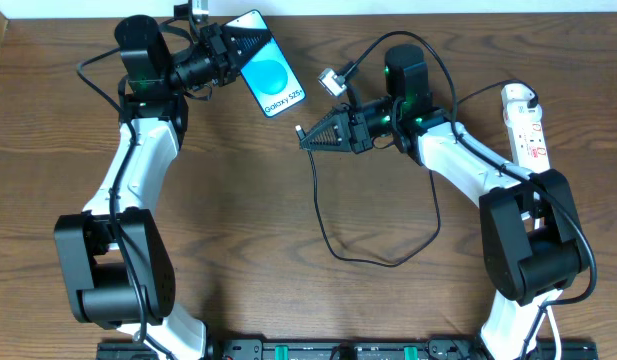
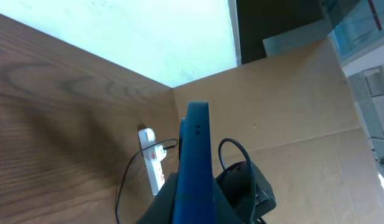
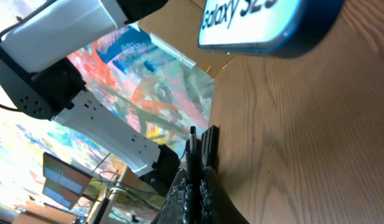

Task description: Plug charger to phone and switch on socket

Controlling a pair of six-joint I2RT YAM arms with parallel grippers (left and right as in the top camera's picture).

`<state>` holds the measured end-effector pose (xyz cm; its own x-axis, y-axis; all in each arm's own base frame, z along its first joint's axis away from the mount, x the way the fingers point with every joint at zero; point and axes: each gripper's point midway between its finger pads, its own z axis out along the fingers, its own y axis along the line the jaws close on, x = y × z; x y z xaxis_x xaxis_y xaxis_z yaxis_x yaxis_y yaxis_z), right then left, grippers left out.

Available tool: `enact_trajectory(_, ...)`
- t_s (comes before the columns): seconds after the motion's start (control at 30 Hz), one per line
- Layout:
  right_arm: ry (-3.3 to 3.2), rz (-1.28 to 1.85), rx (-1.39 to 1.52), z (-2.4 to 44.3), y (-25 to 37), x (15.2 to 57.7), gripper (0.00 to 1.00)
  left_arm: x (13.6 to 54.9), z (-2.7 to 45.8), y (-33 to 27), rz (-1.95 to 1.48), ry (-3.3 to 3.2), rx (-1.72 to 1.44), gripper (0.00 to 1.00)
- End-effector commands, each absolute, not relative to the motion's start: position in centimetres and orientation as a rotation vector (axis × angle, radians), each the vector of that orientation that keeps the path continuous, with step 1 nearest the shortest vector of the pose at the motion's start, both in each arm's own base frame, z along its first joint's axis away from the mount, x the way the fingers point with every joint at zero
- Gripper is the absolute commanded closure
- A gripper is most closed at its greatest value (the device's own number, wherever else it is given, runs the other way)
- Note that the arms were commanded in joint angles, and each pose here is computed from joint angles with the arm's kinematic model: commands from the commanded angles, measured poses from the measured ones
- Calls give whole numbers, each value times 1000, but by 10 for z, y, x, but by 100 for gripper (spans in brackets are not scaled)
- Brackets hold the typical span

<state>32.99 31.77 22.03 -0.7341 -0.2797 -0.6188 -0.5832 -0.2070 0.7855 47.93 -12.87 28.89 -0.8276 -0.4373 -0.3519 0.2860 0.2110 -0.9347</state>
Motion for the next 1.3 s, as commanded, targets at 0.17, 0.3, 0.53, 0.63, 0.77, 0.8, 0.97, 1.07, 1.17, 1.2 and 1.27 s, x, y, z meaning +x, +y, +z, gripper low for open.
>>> enact_trajectory(0.17, 1813, 2079, -1065, 225, 326, 321, 99, 473, 298, -131, -1670, 1914, -79, 93)
enact_trajectory(0.3, 1812, 2078, -1066, 225, 326, 322, 99, 473, 298, -131, -1671, 1914, -79, 93)
enact_trajectory(0.53, 1812, 2078, -1066, 225, 326, 322, 99, 473, 296, -132, -1671, 1919, -81, 93)
enact_trajectory(0.63, 1808, 2076, -1069, 227, 326, 322, 99, 472, 296, -135, -1676, 1921, -73, 92)
enact_trajectory(0.77, 1797, 2069, -1076, 230, 326, 323, 99, 469, 296, -144, -1689, 1927, -55, 93)
enact_trajectory(0.8, 1797, 2068, -1075, 230, 326, 323, 99, 468, 296, -146, -1693, 1929, -50, 92)
enact_trajectory(0.97, 1797, 2064, -1067, 230, 324, 326, 99, 460, 297, -152, -1731, 1942, 2, 92)
enact_trajectory(1.07, 1800, 2054, -1049, 230, 318, 331, 99, 456, 297, -154, -1752, 1949, 27, 93)
enact_trajectory(1.17, 1801, 2047, -1038, 230, 315, 335, 99, 455, 297, -154, -1752, 1949, 27, 93)
enact_trajectory(1.2, 1801, 2046, -1035, 230, 314, 335, 99, 455, 297, -154, -1753, 1949, 28, 92)
enact_trajectory(1.27, 1801, 2043, -1031, 230, 313, 336, 99, 455, 297, -154, -1752, 1948, 28, 93)
